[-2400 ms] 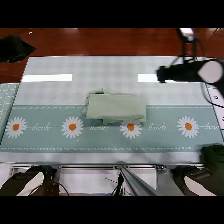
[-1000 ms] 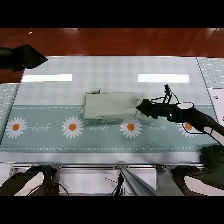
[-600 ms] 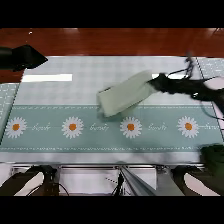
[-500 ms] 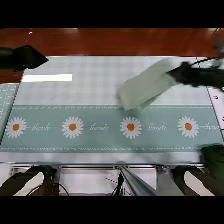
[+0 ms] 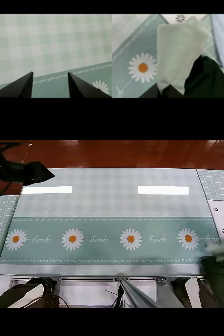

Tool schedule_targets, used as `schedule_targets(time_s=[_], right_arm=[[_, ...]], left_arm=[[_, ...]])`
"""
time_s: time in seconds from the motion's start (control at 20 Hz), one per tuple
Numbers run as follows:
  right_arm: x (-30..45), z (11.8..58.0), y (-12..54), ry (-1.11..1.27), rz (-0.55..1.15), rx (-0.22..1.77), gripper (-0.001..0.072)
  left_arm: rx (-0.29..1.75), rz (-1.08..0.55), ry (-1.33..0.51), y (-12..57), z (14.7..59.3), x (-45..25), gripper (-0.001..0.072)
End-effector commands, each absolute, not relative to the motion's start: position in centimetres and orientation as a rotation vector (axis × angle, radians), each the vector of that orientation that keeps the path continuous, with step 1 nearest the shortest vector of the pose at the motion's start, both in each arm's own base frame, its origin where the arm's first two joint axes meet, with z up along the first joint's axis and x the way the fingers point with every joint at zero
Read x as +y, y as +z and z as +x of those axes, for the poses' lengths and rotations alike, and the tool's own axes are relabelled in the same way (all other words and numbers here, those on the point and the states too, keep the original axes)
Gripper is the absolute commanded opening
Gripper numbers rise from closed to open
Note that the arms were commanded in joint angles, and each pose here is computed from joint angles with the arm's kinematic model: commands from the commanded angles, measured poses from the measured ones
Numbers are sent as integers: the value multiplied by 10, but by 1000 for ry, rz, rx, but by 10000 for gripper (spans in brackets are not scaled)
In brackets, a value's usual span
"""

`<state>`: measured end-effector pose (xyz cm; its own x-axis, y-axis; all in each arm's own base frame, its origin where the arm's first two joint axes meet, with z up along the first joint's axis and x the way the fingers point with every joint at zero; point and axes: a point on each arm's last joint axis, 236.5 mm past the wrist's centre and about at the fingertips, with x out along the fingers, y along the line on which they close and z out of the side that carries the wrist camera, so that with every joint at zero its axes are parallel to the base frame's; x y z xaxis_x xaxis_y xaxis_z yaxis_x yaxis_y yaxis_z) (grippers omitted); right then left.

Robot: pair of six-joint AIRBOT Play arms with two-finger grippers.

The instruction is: Fold the shirts.

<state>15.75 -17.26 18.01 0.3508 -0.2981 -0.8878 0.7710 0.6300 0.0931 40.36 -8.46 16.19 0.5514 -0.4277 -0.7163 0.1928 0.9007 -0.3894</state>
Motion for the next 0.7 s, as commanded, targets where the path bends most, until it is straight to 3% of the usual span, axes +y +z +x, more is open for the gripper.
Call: schedule_targets(time_s=[0.0,0.65], right_arm=[[-186,71,176,-1058,662,1077,20],[-192,-12,185,-1363,592,1260,22]], left_arm=[[937,-287,-371,147,415,-87,517],[852,-297,-305,123,468,-73,516]])
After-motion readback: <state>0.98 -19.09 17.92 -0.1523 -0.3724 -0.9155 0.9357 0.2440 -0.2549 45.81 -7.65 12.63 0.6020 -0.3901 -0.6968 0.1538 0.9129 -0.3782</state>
